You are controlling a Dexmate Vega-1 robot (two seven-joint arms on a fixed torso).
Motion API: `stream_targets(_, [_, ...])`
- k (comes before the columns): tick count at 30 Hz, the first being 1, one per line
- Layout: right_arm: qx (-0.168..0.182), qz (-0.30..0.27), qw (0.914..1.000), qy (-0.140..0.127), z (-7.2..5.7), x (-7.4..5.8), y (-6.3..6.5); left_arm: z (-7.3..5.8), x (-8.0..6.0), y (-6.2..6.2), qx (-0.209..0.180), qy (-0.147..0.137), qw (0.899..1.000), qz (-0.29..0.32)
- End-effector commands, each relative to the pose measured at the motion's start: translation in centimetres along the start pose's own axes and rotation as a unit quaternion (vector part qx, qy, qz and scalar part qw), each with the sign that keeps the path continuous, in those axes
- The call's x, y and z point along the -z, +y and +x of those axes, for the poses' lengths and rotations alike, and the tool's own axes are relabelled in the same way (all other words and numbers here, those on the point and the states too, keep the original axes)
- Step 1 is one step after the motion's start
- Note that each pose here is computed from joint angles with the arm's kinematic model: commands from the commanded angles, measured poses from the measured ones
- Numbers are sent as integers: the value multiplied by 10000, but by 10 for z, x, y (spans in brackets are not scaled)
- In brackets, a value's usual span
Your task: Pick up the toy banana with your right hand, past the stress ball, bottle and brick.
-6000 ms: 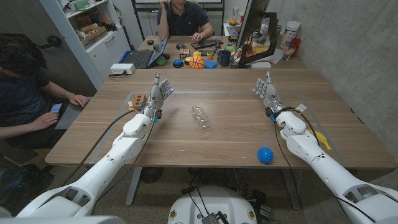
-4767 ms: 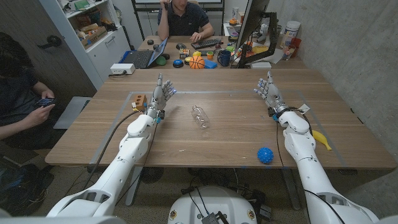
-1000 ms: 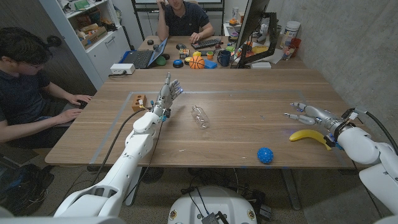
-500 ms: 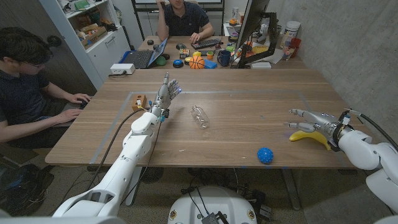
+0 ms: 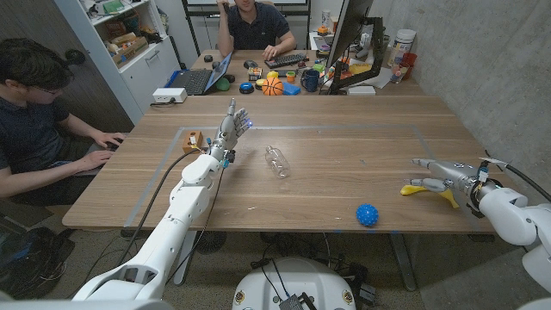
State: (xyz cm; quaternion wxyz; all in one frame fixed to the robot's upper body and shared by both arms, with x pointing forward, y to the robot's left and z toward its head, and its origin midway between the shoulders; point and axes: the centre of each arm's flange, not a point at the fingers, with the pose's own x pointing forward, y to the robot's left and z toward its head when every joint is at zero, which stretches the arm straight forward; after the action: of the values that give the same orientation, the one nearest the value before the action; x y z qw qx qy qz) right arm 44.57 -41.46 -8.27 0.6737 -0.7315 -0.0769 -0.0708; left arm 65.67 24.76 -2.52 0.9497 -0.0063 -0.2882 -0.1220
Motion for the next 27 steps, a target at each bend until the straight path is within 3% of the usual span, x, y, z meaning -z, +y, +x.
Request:
stream_targets(1, [13, -461, 9986, 253, -11, 16, 5, -6, -4, -5, 5, -47, 10000, -5])
stream_targets(12, [-137, -840, 9957, 378, -7, 21, 15, -8, -8, -8, 61, -122, 9999, -16])
stream_targets(18, [-386, -931, 9937, 496, 6, 24, 19, -9, -10, -8, 99, -169, 9998, -26])
stream_targets(27, [-485, -982, 9927, 500, 24, 25, 21, -11, -11, -5, 71, -199, 9998, -45])
